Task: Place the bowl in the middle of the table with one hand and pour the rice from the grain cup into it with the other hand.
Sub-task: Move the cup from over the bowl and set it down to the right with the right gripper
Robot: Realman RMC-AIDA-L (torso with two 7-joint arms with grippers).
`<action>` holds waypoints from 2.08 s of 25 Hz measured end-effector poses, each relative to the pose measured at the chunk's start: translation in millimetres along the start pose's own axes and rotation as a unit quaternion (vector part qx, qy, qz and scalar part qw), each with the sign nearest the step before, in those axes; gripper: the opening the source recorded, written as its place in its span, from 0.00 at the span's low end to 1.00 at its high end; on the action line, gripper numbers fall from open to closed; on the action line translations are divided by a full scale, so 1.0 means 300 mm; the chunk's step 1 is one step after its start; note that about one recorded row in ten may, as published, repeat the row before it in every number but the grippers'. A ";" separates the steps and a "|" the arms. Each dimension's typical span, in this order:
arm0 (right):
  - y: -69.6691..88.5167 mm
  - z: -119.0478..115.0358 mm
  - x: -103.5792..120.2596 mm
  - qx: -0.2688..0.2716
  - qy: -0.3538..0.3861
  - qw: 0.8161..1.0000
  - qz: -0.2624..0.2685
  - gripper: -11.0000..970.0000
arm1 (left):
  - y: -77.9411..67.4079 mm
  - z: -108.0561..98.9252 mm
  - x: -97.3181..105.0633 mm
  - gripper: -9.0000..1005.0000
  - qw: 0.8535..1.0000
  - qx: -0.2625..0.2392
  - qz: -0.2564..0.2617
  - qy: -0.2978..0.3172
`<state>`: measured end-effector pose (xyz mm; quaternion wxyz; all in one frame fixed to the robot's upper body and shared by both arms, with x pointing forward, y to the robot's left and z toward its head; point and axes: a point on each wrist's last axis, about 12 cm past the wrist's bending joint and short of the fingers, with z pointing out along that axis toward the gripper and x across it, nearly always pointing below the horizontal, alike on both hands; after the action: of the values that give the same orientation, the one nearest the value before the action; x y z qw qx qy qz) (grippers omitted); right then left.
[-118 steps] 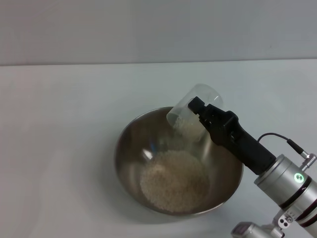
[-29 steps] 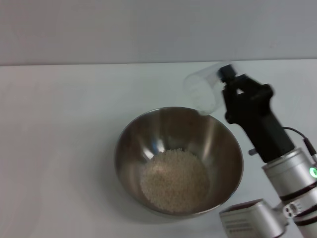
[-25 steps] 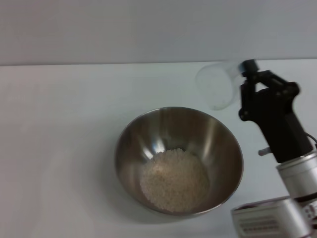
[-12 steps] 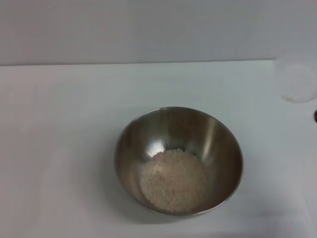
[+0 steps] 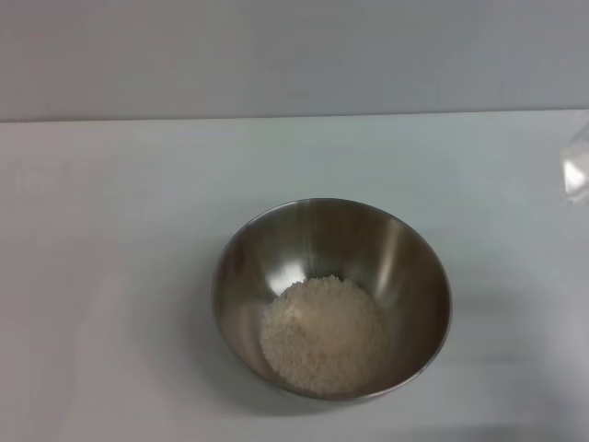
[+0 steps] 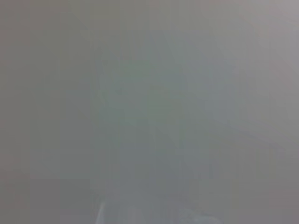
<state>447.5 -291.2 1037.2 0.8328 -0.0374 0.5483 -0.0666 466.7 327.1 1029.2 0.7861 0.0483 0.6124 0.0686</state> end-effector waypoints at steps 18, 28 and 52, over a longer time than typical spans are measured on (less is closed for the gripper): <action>-0.017 -0.030 0.114 -0.005 0.145 0.989 0.032 0.02 | -0.005 0.003 0.001 0.78 1.000 0.004 0.000 0.002; -0.003 -0.008 0.156 -0.024 0.194 0.980 0.030 0.02 | -0.006 0.007 0.003 0.79 1.000 0.005 -0.001 0.004; 0.026 0.017 0.186 -0.048 0.230 0.972 0.031 0.03 | -0.008 0.010 0.003 0.79 1.000 0.006 -0.001 0.004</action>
<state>474.4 -292.1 987.5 0.6835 -0.0438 0.7283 -0.0213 470.1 325.0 1028.7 0.7831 0.0517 0.6163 0.0647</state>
